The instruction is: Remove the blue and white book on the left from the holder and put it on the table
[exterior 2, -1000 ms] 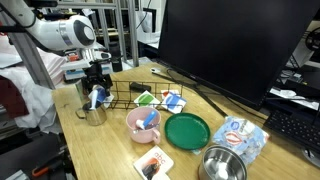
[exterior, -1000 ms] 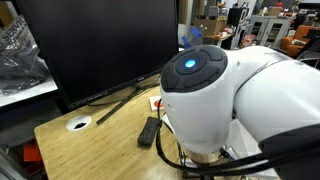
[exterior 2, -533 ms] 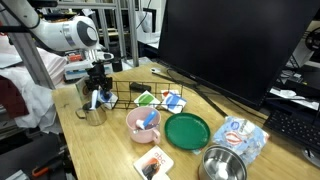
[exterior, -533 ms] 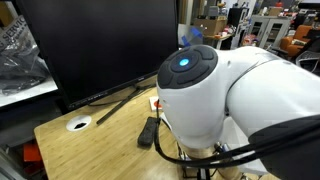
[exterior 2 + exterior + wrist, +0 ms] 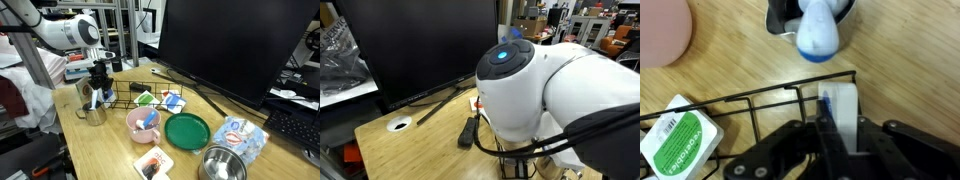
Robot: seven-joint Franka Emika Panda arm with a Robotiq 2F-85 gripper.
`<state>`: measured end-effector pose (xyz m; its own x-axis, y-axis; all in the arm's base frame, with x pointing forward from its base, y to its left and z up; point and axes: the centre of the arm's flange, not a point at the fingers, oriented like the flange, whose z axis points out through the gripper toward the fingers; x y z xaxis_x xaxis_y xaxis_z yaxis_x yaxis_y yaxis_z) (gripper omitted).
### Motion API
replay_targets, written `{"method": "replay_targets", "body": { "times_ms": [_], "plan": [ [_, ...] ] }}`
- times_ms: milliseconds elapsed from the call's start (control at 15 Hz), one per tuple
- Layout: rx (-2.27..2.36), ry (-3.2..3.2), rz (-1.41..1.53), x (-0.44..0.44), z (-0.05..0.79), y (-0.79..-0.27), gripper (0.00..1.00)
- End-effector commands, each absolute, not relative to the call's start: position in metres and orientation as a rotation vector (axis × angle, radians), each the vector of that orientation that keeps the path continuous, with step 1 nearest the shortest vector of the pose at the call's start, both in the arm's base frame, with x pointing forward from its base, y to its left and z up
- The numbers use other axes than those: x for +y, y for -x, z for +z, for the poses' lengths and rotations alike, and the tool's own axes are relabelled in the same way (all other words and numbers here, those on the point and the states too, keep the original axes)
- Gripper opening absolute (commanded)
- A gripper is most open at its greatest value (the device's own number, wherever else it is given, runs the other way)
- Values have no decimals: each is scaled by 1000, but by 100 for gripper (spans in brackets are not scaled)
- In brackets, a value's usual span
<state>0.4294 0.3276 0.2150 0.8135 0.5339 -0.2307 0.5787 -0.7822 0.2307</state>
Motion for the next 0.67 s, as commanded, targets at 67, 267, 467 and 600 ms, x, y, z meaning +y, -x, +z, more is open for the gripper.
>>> {"method": "replay_targets", "body": {
  "times_ms": [67,267,467,600],
  "plan": [
    [791,-2735,-202,313,225,-432,4],
    [748,-2752,-191,300,232,-440,4],
    [703,-2775,-177,288,242,-445,4],
    [672,-2802,-167,280,251,-448,4]
  ]
}}
